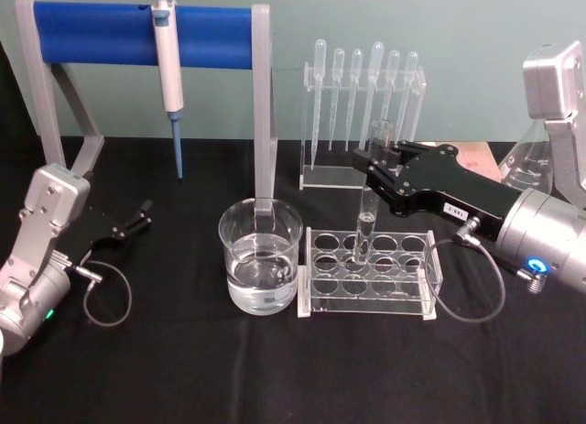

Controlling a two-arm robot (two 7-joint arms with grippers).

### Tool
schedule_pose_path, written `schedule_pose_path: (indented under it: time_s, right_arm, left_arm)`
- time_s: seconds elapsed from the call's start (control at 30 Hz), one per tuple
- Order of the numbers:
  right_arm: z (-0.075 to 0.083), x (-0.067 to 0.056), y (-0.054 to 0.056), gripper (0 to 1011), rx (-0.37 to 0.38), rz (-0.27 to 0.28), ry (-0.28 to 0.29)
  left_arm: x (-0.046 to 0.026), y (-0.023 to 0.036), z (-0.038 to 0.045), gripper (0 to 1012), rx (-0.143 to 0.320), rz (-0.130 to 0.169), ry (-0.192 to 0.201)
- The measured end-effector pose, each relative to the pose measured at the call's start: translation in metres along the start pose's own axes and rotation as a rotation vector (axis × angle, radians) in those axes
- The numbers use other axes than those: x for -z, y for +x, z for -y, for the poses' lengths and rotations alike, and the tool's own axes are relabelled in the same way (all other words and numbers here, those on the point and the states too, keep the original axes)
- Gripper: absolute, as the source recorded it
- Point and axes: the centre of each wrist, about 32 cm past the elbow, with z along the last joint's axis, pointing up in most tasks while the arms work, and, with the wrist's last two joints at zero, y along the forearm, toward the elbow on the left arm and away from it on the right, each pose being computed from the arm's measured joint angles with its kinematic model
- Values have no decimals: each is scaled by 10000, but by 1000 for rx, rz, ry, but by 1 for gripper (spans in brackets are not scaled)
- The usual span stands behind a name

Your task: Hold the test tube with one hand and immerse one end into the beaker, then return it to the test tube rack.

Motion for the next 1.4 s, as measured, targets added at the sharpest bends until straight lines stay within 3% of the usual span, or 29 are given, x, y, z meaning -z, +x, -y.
schedule_pose_path:
  time_s: [0.53, 0.83, 0.93, 1.1, 1.23, 1.4]
  right_arm:
    - [1, -1, -1, 226, 0, 1, 0]
    - [-64, -171, -83, 226, -28, 27, 42]
    - [-187, -268, -120, 226, -52, 40, 64]
    - [-348, -304, -142, 226, -75, 43, 72]
    - [-604, -282, -180, 226, -109, 46, 65]
    - [-783, -166, -213, 226, -125, 64, 53]
  left_arm:
    - [0, 0, 0, 1000, 0, 0, 0]
    - [0, 0, 0, 1000, 0, 0, 0]
    - [0, 0, 0, 1000, 0, 0, 0]
    - [0, 0, 0, 1000, 0, 0, 0]
    - [0, 0, 0, 1000, 0, 0, 0]
    - [0, 0, 0, 1000, 0, 0, 0]
